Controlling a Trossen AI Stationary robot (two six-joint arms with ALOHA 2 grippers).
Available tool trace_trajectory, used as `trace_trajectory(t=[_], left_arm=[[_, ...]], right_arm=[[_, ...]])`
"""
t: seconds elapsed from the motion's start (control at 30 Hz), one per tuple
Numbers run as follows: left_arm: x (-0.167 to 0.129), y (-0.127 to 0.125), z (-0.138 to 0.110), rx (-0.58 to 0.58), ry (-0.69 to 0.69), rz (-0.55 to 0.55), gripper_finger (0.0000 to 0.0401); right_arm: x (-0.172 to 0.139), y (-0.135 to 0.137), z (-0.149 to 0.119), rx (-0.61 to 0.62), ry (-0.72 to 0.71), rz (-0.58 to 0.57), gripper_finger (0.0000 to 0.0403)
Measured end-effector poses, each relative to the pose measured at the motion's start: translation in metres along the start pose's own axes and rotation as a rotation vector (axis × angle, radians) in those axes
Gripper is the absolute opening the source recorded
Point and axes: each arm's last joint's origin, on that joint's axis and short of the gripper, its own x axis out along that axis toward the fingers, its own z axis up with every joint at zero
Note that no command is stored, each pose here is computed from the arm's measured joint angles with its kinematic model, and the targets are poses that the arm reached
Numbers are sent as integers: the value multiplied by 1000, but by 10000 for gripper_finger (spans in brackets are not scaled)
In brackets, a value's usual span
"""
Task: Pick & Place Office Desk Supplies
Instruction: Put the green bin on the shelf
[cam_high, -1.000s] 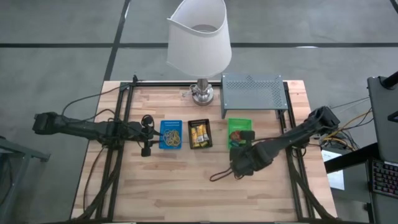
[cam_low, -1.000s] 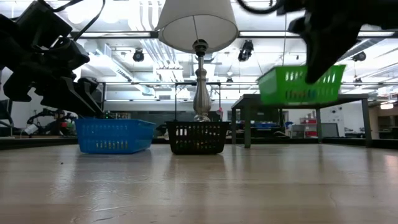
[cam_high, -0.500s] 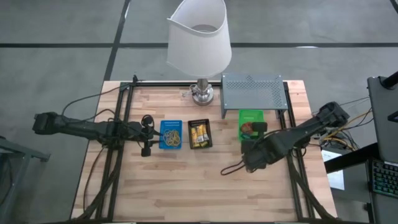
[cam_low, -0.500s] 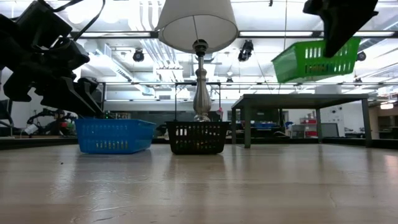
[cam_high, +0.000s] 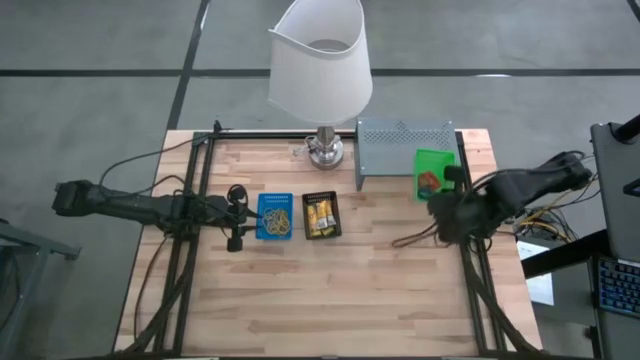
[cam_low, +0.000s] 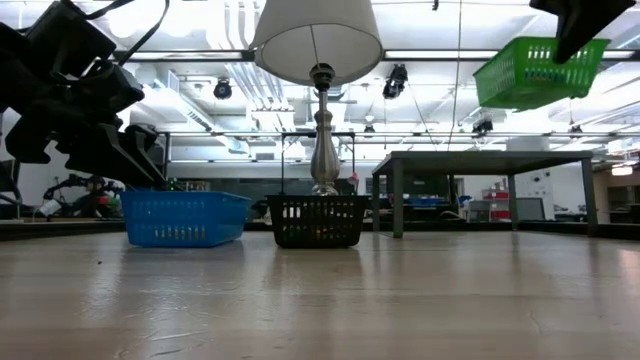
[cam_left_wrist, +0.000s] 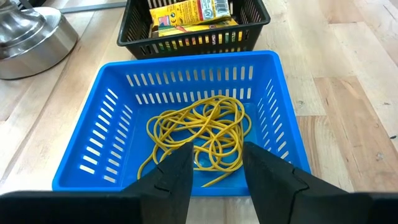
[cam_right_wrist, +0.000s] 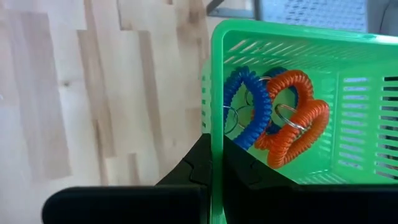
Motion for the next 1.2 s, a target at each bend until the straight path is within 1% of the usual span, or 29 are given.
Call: trace_trajectory(t=[0.1,0.27,0.33,0.43,0.47,0.63,0.77,0.83,0.97,1.07,1.2], left_arm=[[0,0,0,0,0,0,143],[0,0,0,0,0,0,143],[0,0,0,0,0,0,143],[0,0,0,0,0,0,143],[0,0,0,0,0,0,143],[0,0,0,0,0,0,143],[0,0,0,0,0,0,143],[0,0,0,0,0,0,143],[0,0,0,0,0,0,143],[0,0,0,0,0,3,143],[0,3,0,-4,3,64,143]], right_arm=[[-4,-17,-10,-19,-32,1,8],[0,-38,-23,-116,-16,-44,8],[3,-46,-27,-94,2,-78,8],[8,-56,-33,-19,35,-108,8],[9,-58,-36,-11,46,-115,8],[17,-68,-44,-86,115,-134,8],[23,-73,-49,-43,160,-131,8],[25,-75,-50,-45,174,-119,8],[29,-82,-48,-64,157,-124,8],[31,-89,-45,-47,138,-126,8],[35,-101,-41,-18,91,-114,8]])
